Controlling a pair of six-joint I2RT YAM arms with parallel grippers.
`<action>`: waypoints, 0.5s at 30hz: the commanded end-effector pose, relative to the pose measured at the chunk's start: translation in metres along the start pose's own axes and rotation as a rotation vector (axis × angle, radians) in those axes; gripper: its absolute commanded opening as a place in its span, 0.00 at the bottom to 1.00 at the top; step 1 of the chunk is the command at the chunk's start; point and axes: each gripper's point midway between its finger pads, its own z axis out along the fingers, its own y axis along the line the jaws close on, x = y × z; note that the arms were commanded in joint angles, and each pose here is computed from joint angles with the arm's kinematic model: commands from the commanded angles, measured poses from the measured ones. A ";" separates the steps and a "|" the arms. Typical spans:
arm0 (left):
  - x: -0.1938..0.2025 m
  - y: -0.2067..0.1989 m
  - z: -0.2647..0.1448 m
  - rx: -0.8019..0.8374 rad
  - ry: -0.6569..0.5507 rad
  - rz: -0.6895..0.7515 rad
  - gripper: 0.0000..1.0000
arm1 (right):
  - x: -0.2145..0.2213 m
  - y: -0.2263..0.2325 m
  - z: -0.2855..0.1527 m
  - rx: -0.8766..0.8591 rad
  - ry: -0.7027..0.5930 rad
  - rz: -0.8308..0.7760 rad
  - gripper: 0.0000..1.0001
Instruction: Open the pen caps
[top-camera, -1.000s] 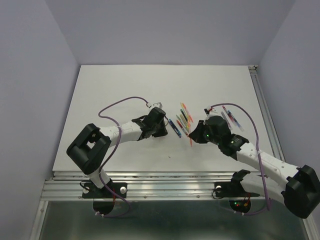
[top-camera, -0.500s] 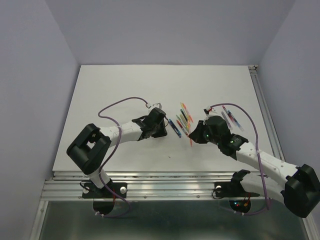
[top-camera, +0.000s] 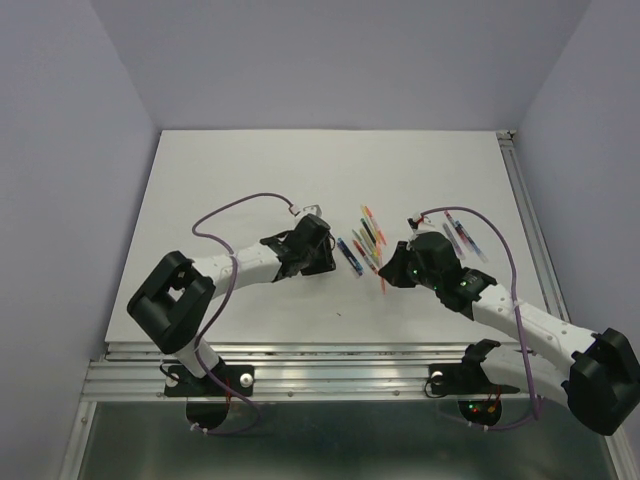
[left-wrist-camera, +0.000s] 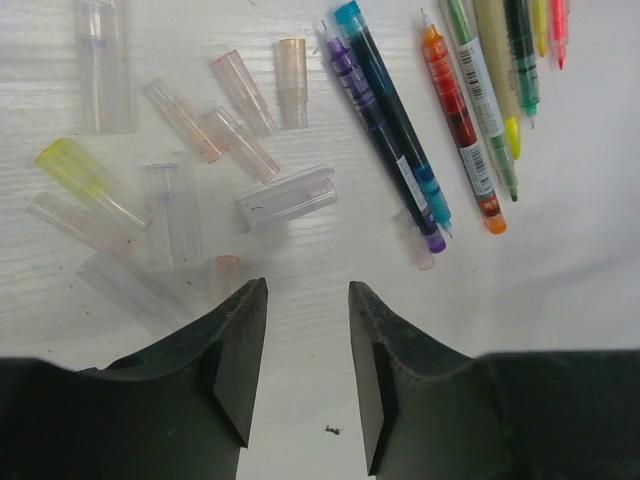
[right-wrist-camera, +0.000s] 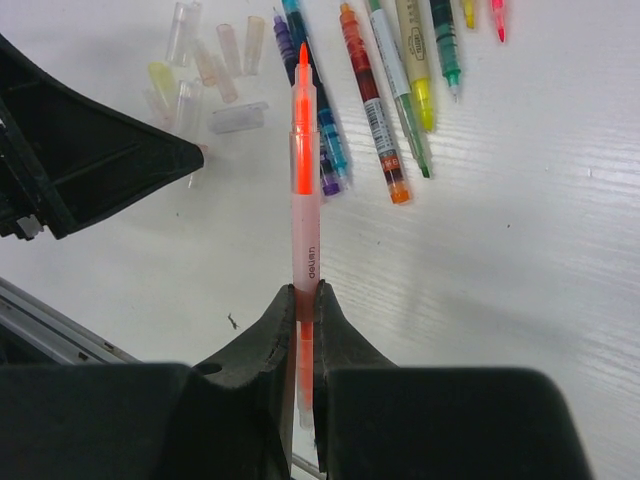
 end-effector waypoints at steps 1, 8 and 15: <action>-0.019 -0.027 -0.027 0.124 -0.073 0.036 0.60 | -0.026 0.019 -0.002 -0.064 -0.083 0.009 0.01; -0.013 -0.081 -0.069 0.450 -0.107 0.148 0.85 | -0.046 0.042 0.000 -0.156 -0.152 0.089 0.01; 0.005 -0.124 -0.118 0.752 -0.134 0.256 0.99 | -0.077 0.058 -0.006 -0.193 -0.247 0.262 0.01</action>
